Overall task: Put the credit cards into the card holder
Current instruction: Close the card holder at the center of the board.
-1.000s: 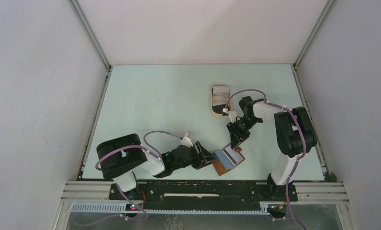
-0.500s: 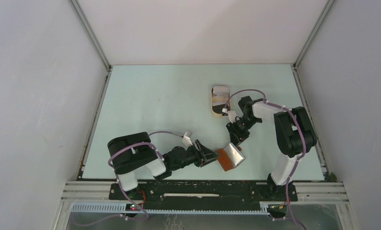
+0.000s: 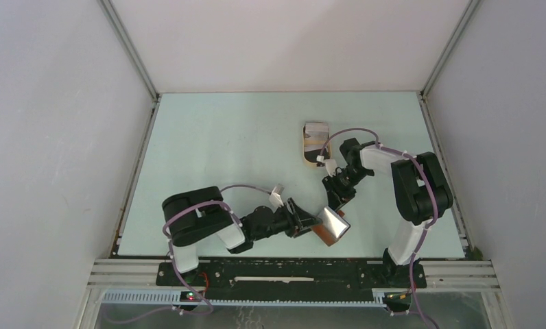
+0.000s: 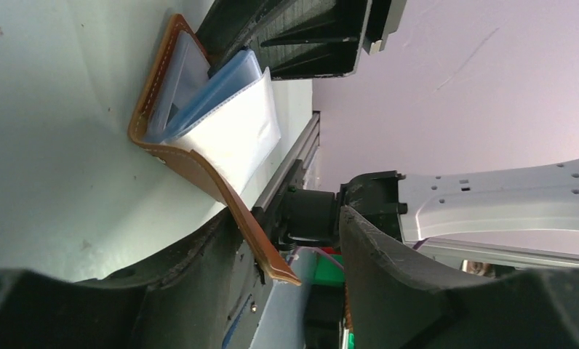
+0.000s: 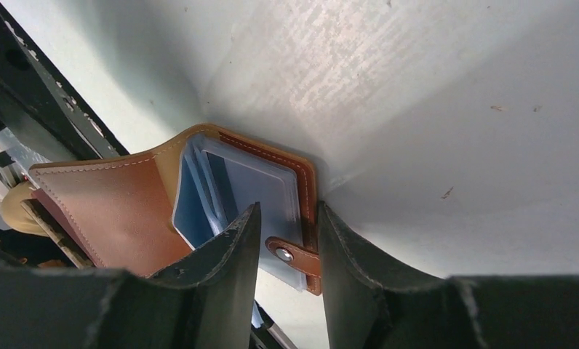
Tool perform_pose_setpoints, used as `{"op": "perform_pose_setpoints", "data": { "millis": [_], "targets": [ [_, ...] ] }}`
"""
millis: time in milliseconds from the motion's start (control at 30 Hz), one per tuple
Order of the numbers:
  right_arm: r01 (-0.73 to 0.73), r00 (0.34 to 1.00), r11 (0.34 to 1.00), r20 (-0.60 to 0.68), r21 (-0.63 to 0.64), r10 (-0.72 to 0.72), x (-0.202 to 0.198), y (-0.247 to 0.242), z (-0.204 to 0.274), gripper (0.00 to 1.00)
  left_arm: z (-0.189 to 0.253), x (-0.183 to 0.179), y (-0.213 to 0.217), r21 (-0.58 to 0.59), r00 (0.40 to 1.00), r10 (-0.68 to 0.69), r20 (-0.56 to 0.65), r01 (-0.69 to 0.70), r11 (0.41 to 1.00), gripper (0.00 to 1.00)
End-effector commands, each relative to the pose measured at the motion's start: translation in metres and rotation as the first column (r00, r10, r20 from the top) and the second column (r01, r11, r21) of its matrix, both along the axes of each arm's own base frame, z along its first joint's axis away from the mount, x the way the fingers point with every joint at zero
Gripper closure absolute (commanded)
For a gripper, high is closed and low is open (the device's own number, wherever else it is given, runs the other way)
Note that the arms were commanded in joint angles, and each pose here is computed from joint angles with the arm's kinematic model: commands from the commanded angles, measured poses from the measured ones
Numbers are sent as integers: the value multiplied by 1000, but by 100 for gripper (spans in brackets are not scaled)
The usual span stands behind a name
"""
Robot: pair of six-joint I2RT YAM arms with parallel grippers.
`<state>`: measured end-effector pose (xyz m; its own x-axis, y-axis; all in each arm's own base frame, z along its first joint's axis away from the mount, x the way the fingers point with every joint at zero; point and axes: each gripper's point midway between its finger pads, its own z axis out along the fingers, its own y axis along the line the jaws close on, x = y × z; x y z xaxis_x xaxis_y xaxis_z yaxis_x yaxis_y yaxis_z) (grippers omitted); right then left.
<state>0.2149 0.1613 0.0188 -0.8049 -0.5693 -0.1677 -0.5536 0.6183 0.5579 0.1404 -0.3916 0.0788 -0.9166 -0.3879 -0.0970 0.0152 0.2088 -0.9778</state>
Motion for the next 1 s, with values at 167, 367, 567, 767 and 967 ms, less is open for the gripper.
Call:
{"op": "perform_pose_setpoints", "data": {
  "millis": [167, 367, 567, 767, 967],
  "targets": [
    [-6, 1000, 999, -8, 38, 6, -1, 8, 9, 53, 9, 16, -15, 129, 994, -25, 110, 11, 992, 41],
    [0, 1000, 996, 7, 85, 0, -1, 12, 22, 48, -8, 28, -9, 290, 992, -35, 124, -2, 957, 46],
    [2, 1000, 994, 29, 109, -6, 2, 13, 29, 44, -24, 33, 2, 438, 990, -81, 116, 22, 899, 75],
    [-17, 998, 991, 60, 132, 9, 4, 13, 36, 41, -29, 34, 6, 470, 987, -129, 97, 68, 880, 97],
    [-70, 989, 988, 137, 138, 51, 7, 11, 42, 35, -33, 32, 35, 586, 975, -208, 71, 128, 800, 100]
  ]
}}
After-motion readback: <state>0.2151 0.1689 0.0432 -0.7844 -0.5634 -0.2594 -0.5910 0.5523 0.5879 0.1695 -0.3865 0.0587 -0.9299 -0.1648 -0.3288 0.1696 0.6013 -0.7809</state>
